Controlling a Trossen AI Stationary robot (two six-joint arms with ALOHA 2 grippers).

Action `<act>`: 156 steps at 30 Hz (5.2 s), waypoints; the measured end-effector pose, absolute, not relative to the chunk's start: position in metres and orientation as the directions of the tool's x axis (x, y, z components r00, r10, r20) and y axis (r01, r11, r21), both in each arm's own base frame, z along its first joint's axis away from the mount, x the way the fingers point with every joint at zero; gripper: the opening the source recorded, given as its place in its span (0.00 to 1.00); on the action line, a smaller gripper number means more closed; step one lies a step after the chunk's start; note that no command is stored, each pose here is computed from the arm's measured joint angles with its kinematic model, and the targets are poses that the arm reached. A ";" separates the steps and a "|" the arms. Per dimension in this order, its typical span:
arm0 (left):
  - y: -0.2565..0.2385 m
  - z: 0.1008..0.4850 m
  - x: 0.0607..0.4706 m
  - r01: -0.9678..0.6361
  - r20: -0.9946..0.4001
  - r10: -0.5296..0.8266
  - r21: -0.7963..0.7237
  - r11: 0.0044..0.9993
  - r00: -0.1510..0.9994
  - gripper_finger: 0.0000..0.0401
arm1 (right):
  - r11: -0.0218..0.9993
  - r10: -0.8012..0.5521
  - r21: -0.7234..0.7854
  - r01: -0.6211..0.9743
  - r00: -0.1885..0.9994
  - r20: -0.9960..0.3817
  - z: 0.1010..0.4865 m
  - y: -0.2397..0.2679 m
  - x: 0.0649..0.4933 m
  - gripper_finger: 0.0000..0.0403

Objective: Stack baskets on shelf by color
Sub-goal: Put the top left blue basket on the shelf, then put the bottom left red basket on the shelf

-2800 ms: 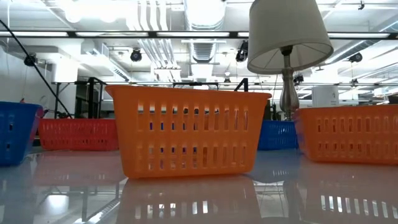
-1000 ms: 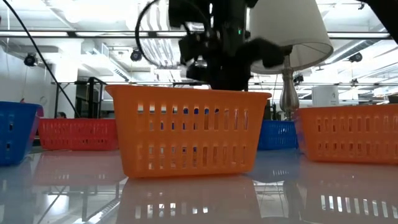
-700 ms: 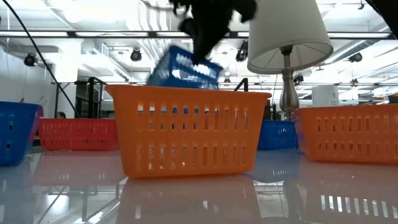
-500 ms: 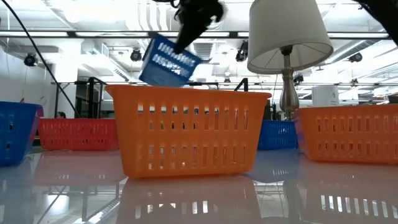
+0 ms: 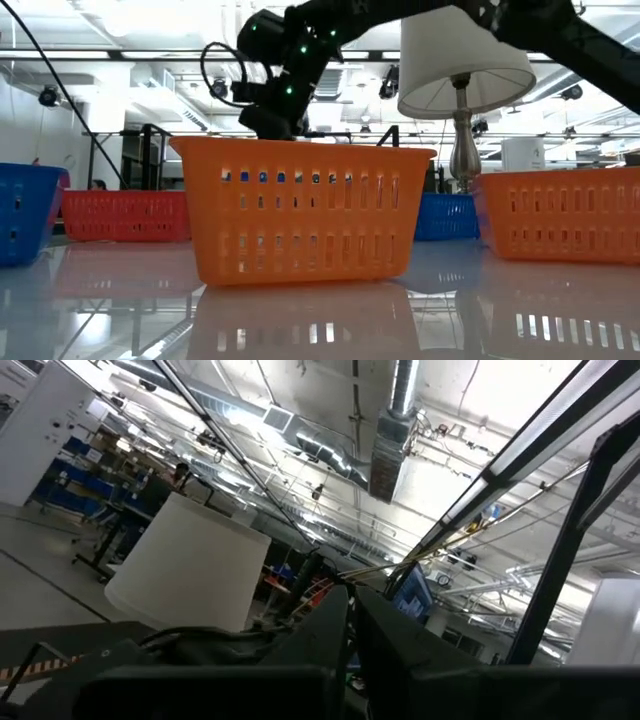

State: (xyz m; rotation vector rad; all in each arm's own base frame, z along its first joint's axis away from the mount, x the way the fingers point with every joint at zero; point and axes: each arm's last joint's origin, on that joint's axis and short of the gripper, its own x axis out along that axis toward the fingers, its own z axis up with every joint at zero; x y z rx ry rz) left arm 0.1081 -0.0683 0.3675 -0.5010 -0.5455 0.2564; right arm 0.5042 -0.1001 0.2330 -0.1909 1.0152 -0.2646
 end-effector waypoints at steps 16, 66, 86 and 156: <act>-0.068 0.367 0.108 -0.101 0.430 0.361 -0.518 0.850 0.828 0.02 | 0.941 -0.318 -0.328 0.084 0.549 -0.772 0.303 -0.098 0.478 0.25; -0.063 0.370 0.103 -0.149 0.417 0.395 -0.511 0.847 0.819 0.02 | 0.958 -0.206 -0.043 0.285 0.572 -0.794 0.228 -0.199 0.487 0.02; -0.062 0.369 0.103 -0.184 0.387 0.427 -0.527 0.829 0.817 0.02 | 0.944 -0.258 -0.013 0.328 0.717 -0.648 0.220 -0.204 0.511 0.02; -0.070 0.282 0.294 -0.483 -0.354 0.377 -0.809 0.336 0.856 0.01 | 0.999 0.001 0.030 0.016 0.872 -0.489 0.353 0.028 0.185 0.02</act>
